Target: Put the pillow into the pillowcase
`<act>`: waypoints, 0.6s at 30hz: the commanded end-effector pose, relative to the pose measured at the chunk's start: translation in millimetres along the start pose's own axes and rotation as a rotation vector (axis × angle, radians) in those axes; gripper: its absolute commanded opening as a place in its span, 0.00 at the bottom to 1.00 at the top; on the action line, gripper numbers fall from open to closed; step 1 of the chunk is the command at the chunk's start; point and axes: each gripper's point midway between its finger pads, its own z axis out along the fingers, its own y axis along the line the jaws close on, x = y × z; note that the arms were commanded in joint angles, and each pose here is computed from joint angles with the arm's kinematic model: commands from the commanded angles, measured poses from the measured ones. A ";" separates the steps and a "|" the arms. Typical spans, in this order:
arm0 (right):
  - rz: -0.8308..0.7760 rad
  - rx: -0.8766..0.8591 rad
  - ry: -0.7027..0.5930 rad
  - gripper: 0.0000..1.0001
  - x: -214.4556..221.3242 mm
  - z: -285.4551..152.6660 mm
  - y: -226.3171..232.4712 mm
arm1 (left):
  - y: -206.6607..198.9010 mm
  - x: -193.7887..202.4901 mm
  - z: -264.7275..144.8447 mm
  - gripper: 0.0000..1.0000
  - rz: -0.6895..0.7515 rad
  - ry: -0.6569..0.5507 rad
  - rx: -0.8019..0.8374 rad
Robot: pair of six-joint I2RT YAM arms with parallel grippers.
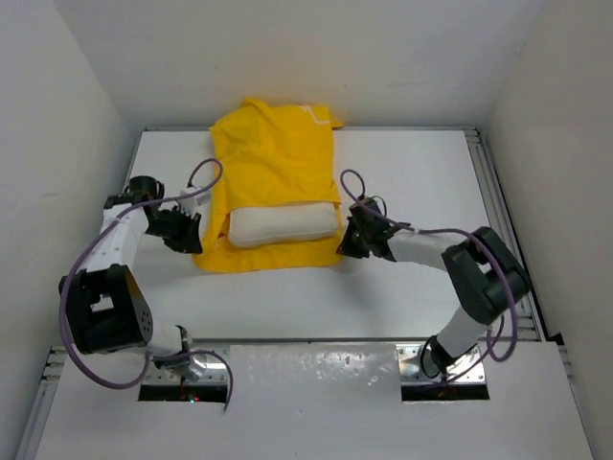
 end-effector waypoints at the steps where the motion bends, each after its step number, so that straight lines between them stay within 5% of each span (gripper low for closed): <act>1: 0.032 -0.248 -0.147 0.00 -50.5 -52.9 53.3 | -6.4 -48.9 -40.6 0.00 0.021 -0.158 0.009; 6: -0.078 -0.534 -0.547 0.00 -180.3 -222.5 136.7 | -8.7 -157.9 -145.6 0.00 0.158 -0.458 -0.111; 12: -0.242 -0.620 -0.841 0.00 -254.3 -374.6 181.4 | -40.3 -254.5 -251.3 0.00 0.305 -0.756 -0.264; 14: -0.272 -0.615 -0.882 0.00 -271.9 -394.2 191.7 | -57.0 -292.2 -308.4 0.00 0.380 -0.924 -0.363; 18: -0.334 -0.655 -1.118 0.00 -310.2 -501.1 217.2 | -89.3 -330.6 -400.6 0.00 0.424 -1.214 -0.463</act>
